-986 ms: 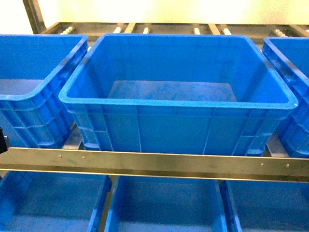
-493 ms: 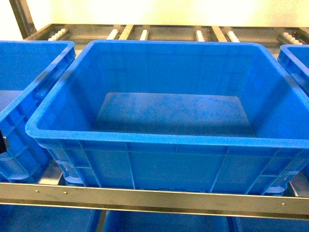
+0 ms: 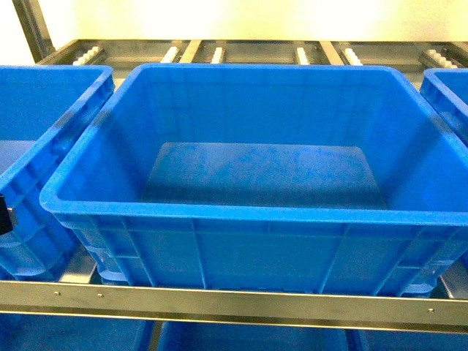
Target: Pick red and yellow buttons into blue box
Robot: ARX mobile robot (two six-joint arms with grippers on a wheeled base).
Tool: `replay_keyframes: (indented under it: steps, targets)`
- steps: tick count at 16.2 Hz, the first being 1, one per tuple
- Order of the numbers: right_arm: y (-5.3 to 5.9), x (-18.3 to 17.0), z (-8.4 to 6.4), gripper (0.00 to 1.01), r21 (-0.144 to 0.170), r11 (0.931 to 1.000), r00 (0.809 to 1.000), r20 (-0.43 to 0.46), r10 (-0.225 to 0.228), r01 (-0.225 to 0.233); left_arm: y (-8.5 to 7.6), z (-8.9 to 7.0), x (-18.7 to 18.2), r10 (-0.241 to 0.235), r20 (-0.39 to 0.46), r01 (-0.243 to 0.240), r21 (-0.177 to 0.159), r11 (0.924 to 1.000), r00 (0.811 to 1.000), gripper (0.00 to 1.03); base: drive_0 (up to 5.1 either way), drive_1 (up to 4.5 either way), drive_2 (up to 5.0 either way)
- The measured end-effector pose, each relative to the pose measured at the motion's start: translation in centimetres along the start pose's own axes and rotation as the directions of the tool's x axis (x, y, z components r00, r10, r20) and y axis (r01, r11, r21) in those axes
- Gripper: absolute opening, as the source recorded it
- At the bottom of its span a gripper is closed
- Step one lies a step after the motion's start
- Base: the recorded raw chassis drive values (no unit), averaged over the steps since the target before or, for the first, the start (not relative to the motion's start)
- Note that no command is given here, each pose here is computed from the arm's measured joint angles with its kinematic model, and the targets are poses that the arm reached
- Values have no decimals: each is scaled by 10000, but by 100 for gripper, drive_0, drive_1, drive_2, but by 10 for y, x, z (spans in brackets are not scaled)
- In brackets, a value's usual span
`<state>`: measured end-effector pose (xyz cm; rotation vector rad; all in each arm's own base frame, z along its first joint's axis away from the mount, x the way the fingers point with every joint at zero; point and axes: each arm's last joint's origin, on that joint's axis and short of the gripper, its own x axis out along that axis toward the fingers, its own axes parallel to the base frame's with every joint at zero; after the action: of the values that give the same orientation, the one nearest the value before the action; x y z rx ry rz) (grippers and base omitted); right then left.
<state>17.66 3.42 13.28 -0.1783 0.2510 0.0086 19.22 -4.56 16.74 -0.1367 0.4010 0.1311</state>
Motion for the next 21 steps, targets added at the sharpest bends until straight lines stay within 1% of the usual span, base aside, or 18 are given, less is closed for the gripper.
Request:
replay_keyframes:
  steps: [1,2,3,6,9,10,11,12,14,15,16,17,19,20,21]
  targets:
    - [0,0,0,28,-5,10000,10000,-3,4,-4,0,0,0,-42,2,42,4,10000,10000,25,-436,427,27]
    - [0,0,0,28,-1,10000,10000,24,39,-39,0,0,0,19,-30,-19,2,10000,10000,25,0,0,0]
    - [1,0,1,28,-11,9999,9999,70,139,-139,2,0,1,219,15,-219,-39,9998,9998,25,0,0,0]
    - [1,0,1,28,-16,10000,10000,30,94,-94,0,0,0,13,-4,-13,1,10000,10000,25,0,0,0]
    - [1,0,1,28,-16,10000,9999,30,98,-98,1,0,0,56,0,-56,-12,10000,10000,25,0,0,0]
    - [0,1,0,28,-24,9996,9996,-106,263,-264,1,0,0,52,3,-52,-9,10000,10000,25,0,0,0]
    - [-1,3,1,28,-23,9996,9992,-279,284,-285,1,0,0,53,-1,-53,-8,10000,10000,25,0,0,0]
    - [-4,6,11,28,15,9994,9989,-301,359,-359,1,0,0,48,2,-48,-9,10000,10000,25,0,0,0]
    - [-10,9,40,28,147,9989,9988,231,443,-446,1,0,0,52,3,-52,-9,10000,10000,25,0,0,0]
    - [-10,13,56,28,151,9983,9978,332,567,-572,1,0,0,51,6,-51,-11,10000,10000,25,0,0,0]
    - [-9,17,67,28,136,9964,9959,358,830,-836,1,0,0,52,3,-52,-9,10000,10000,25,0,0,0]
    - [-4,26,78,28,69,9932,9927,358,1155,-1158,1,0,0,52,3,-52,-9,10000,10000,25,0,0,0]
    - [8,49,95,28,-128,9811,9802,425,1935,-1931,1,0,0,53,-1,-53,-12,10000,10000,25,0,0,0]
    - [13,63,102,28,-192,9730,9723,389,2305,-2299,1,0,0,52,3,-52,-9,10000,10000,25,0,0,0]
    - [18,79,109,28,-287,9659,9658,263,2580,-2573,1,0,0,52,3,-52,-9,10000,10000,25,0,0,0]
